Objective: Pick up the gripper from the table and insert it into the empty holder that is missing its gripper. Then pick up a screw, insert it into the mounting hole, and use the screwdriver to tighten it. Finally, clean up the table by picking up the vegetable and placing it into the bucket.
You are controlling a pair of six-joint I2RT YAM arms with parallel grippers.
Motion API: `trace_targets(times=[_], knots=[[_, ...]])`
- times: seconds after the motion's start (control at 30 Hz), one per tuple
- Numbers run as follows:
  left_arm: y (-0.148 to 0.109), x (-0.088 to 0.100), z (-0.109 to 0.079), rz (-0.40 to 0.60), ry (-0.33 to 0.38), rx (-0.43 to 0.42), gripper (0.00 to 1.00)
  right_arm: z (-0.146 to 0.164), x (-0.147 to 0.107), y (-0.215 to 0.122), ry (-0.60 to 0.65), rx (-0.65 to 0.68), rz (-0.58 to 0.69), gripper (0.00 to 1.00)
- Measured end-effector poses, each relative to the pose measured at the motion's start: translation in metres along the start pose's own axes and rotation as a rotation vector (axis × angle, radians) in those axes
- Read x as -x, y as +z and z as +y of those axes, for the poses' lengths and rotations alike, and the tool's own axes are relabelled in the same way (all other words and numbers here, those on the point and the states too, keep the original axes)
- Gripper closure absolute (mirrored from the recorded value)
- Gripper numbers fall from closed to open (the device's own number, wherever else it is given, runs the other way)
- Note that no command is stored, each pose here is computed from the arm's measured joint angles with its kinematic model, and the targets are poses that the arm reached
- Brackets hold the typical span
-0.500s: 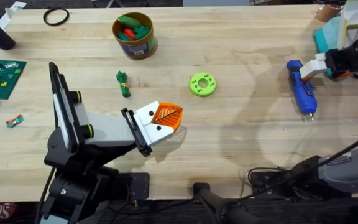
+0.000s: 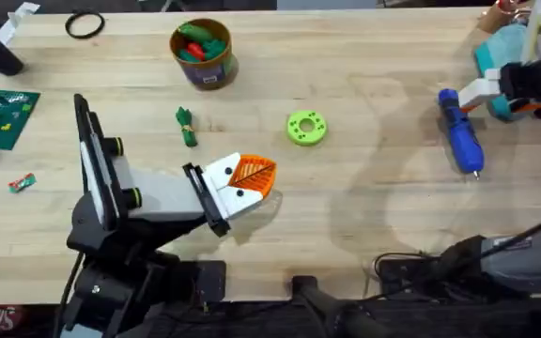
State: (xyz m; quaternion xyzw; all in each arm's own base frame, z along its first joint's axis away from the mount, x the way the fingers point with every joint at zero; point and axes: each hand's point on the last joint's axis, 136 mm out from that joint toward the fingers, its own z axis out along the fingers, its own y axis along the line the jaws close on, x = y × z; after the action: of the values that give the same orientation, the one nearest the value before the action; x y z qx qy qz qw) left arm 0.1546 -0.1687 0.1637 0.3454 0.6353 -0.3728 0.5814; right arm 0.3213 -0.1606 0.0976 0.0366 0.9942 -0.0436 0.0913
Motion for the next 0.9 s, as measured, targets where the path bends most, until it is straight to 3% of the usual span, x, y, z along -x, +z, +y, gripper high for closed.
trace_targets(times=[0.3,0.9], knots=[[0.0,0.0,0.0,0.0,0.0,0.0,0.991,0.014,0.004,-0.018,0.001,0.061,-0.055,0.021],[0.0,0.0,0.0,0.0,0.0,0.0,0.991,0.048,0.009,0.045,-0.042,0.18,0.06,0.05]])
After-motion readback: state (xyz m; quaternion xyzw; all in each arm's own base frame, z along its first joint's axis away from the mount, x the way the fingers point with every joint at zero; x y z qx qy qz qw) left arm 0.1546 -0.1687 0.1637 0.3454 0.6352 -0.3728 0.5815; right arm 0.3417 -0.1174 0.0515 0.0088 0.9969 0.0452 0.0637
